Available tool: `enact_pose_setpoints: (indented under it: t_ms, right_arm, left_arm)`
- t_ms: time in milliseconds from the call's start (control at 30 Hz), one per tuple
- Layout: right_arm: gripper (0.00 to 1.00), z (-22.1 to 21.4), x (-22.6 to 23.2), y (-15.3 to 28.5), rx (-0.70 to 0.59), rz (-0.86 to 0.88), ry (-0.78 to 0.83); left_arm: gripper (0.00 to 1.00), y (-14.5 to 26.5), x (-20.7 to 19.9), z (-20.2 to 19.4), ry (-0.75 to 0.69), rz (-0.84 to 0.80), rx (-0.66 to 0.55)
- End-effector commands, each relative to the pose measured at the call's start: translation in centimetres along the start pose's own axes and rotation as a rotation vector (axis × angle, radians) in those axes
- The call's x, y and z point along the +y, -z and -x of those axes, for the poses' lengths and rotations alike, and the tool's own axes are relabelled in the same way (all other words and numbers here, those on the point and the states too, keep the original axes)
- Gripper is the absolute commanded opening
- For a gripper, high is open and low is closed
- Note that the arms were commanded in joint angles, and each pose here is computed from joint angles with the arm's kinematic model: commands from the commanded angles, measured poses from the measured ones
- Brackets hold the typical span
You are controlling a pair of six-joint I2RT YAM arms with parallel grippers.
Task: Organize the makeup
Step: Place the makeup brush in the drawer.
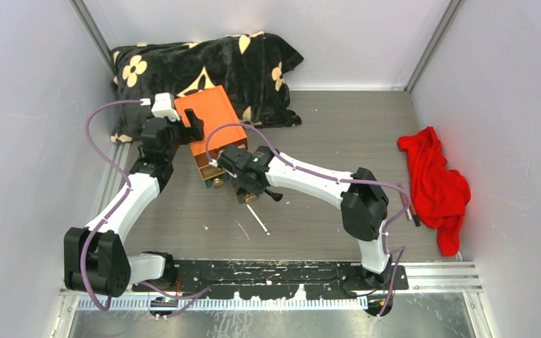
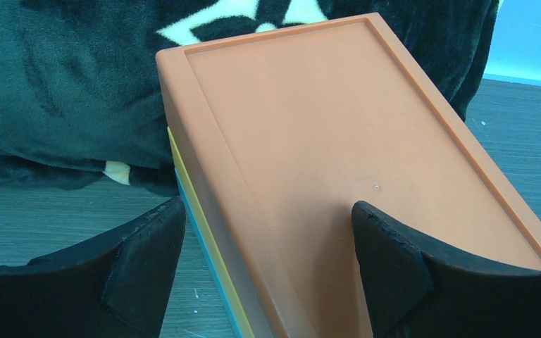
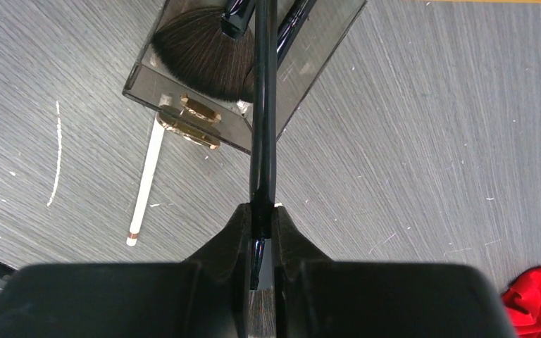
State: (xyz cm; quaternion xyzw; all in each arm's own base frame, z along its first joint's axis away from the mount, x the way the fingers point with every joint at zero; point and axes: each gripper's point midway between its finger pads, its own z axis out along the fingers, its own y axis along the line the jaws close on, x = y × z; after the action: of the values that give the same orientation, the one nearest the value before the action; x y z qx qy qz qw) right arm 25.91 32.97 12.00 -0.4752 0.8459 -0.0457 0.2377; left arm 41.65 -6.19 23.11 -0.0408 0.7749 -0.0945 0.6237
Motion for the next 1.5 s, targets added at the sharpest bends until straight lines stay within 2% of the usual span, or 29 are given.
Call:
enact_pose_setpoints:
  t_ms: [0, 400, 800, 1100, 1167, 1200, 1233, 1467]
  right_arm:
    - [0.02, 1.6, -0.5, 0.6, -0.032, 0.038, 0.004]
    - [0.03, 4.3, -0.4, -0.2, -0.028, 0.044, 0.016]
    - [0.03, 1.5, -0.4, -0.2, 0.044, 0.042, 0.024]
    - [0.06, 2.2, -0.8, -0.6, 0.040, 0.017, 0.017]
    - [0.10, 2.9, -1.2, -0.4, 0.022, -0.004, 0.008]
    - [0.20, 3.3, -1.5, -0.3, 0.013, -0.013, 0.004]
    - [0.24, 3.6, -1.6, -0.1, 0.005, -0.021, 0.002]
    - [0.36, 4.8, -2.2, 0.4, -0.030, -0.036, -0.013]
  left_arm:
    - [0.86, 1.2, 2.1, -7.5, -0.063, 0.061, 0.251]
    - [0.86, 1.1, 2.0, -7.2, -0.060, 0.056, 0.243]
    - [0.86, 1.1, 2.0, -7.4, -0.058, 0.056, 0.243]
    - [0.86, 1.1, 2.0, -7.4, -0.058, 0.055, 0.242]
    - [0.86, 1.1, 2.1, -7.4, -0.059, 0.057, 0.244]
    - [0.86, 1.1, 2.1, -7.4, -0.059, 0.058, 0.243]
    - [0.86, 1.1, 2.1, -7.5, -0.059, 0.057, 0.245]
    - [0.87, 1.1, 2.1, -7.3, -0.058, 0.058, 0.245]
